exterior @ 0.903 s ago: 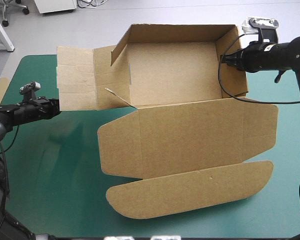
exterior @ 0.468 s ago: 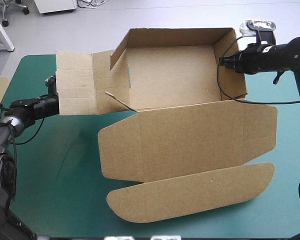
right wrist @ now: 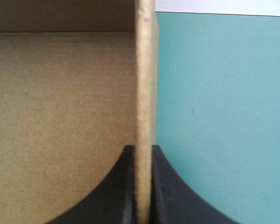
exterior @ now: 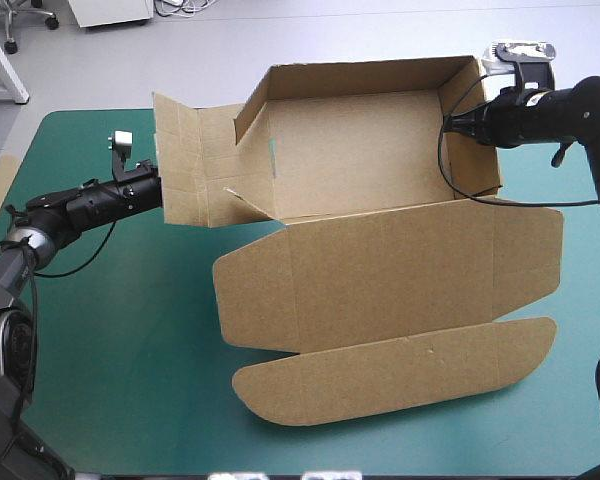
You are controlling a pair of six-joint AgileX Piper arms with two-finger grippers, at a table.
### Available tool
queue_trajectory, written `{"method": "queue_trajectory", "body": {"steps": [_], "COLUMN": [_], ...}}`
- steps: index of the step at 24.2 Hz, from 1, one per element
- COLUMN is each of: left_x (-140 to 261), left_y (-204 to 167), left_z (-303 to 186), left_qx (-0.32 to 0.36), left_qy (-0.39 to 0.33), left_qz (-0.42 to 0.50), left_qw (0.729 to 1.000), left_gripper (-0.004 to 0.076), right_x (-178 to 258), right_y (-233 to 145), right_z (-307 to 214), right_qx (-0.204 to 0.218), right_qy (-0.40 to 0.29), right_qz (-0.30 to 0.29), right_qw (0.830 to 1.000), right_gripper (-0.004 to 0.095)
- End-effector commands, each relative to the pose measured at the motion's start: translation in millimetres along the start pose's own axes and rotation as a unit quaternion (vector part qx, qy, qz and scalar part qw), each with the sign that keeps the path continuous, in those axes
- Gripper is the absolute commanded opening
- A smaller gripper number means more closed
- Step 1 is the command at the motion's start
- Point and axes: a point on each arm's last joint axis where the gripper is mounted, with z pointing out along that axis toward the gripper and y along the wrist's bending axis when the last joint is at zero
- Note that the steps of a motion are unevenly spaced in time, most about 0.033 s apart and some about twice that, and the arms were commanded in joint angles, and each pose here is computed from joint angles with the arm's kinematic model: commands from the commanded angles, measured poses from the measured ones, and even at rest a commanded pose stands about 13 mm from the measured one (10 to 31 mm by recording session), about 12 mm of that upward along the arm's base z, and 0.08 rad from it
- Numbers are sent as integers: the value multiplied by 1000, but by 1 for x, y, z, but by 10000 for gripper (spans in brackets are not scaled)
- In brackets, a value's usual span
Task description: Fold the box
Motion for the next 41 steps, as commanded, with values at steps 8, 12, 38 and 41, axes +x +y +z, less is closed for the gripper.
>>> {"method": "queue_trajectory", "body": {"steps": [8, 12, 38, 41], "left_x": [-24, -31, -30, -38], "left_y": [-79, -89, -99, -110], "left_z": [16, 16, 54, 53], "left_qx": [126, 133, 39, 47], "left_qy": [24, 22, -10, -19], "left_qz": [60, 57, 104, 115], "left_qw": [990, 989, 994, 992], "left_gripper": [121, 356, 461, 461], "right_x": [-18, -18, -14, -13], "right_y": [7, 6, -11, -11], "right_z": [-25, -21, 30, 32], "right_qx": [-1, -1, -6, -7], "right_qy": [-88, -86, -52, -46], "right_qz": [7, 14, 73, 72], "right_qw": [996, 996, 996, 996], "right_gripper": [-13, -13, -13, -13]}}
